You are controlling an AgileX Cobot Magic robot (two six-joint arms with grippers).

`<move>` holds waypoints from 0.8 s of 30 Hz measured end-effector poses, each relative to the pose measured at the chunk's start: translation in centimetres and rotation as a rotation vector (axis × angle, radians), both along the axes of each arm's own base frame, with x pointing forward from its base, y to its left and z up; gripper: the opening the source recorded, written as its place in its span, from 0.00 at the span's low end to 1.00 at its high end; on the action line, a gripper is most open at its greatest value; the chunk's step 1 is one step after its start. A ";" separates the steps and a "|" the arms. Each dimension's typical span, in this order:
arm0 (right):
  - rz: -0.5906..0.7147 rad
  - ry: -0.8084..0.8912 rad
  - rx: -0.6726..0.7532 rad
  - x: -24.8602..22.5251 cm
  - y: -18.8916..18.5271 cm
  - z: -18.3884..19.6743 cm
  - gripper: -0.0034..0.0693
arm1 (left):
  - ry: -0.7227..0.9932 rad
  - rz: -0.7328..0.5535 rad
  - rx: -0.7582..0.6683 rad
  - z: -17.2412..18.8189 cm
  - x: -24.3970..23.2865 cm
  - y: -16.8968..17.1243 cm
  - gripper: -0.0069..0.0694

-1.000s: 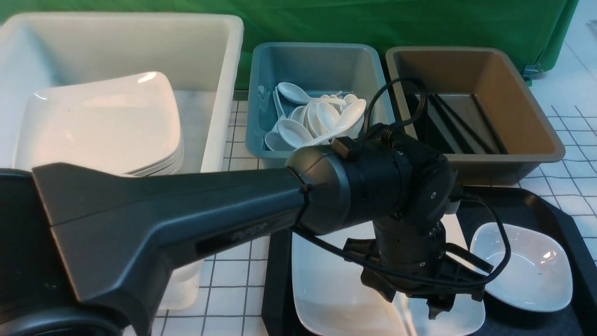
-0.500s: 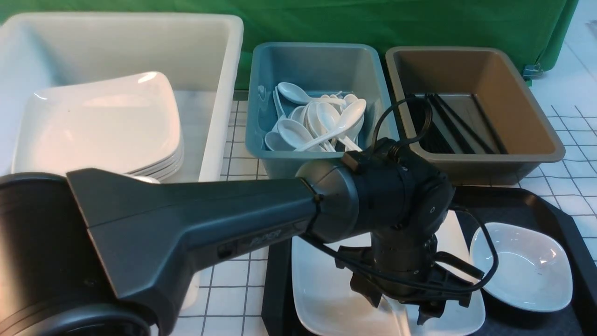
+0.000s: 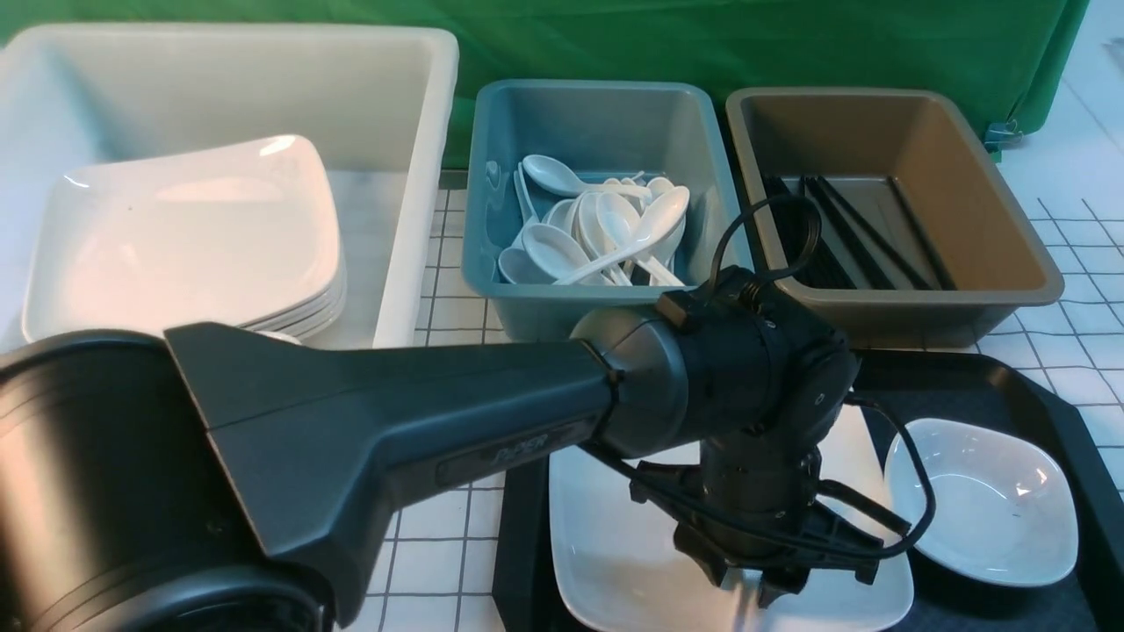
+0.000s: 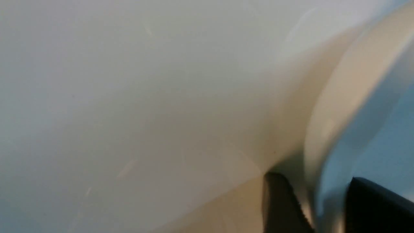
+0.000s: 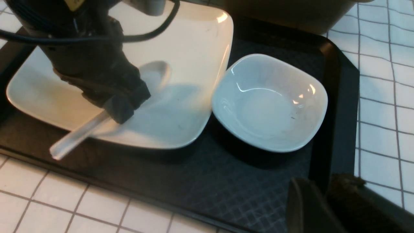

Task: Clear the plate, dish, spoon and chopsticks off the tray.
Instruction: Use the left arm to grab a soup spoon from the plate, then use the left arm to put the soup spoon into the small storage box in the middle

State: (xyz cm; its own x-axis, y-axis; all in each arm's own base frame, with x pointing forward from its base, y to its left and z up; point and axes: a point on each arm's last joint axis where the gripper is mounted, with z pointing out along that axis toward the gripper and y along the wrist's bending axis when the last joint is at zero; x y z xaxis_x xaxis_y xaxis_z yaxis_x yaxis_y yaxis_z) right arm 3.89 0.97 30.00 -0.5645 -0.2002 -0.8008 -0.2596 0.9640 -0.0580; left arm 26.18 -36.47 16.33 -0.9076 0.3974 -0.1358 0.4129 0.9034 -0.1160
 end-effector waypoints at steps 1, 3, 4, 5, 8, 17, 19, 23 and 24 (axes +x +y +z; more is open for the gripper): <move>-0.004 0.001 0.005 0.0 0.0 0.0 0.28 | 0.002 -0.018 0.006 0.1 0.0 -0.1 0.30; -0.009 0.003 0.013 0.0 0.0 0.0 0.29 | 0.002 -0.050 0.011 0.3 0.1 -0.2 0.25; -0.011 0.004 0.016 0.0 0.0 0.0 0.29 | 0.001 -0.071 0.012 0.9 0.3 -0.5 0.25; -0.013 0.004 0.019 0.0 0.0 0.0 0.29 | -0.009 -0.089 0.001 1.8 0.5 -0.8 0.25; -0.013 0.004 0.019 0.0 0.0 0.0 0.30 | -0.110 -0.143 -0.039 5.4 1.3 -1.3 0.25; -0.013 0.008 0.018 0.0 0.0 0.0 0.32 | -0.602 -0.082 -0.204 18.7 7.0 1.0 0.25; -0.013 0.008 0.018 0.0 0.0 0.0 0.32 | -0.668 -0.021 -0.252 19.9 9.3 2.9 0.25; -0.014 0.010 0.018 0.0 0.0 -0.1 0.32 | -0.707 0.107 -0.375 20.3 13.7 6.4 0.25; -0.014 0.011 0.018 0.0 0.0 -0.1 0.32 | -0.707 0.140 -0.396 20.0 14.8 7.3 0.25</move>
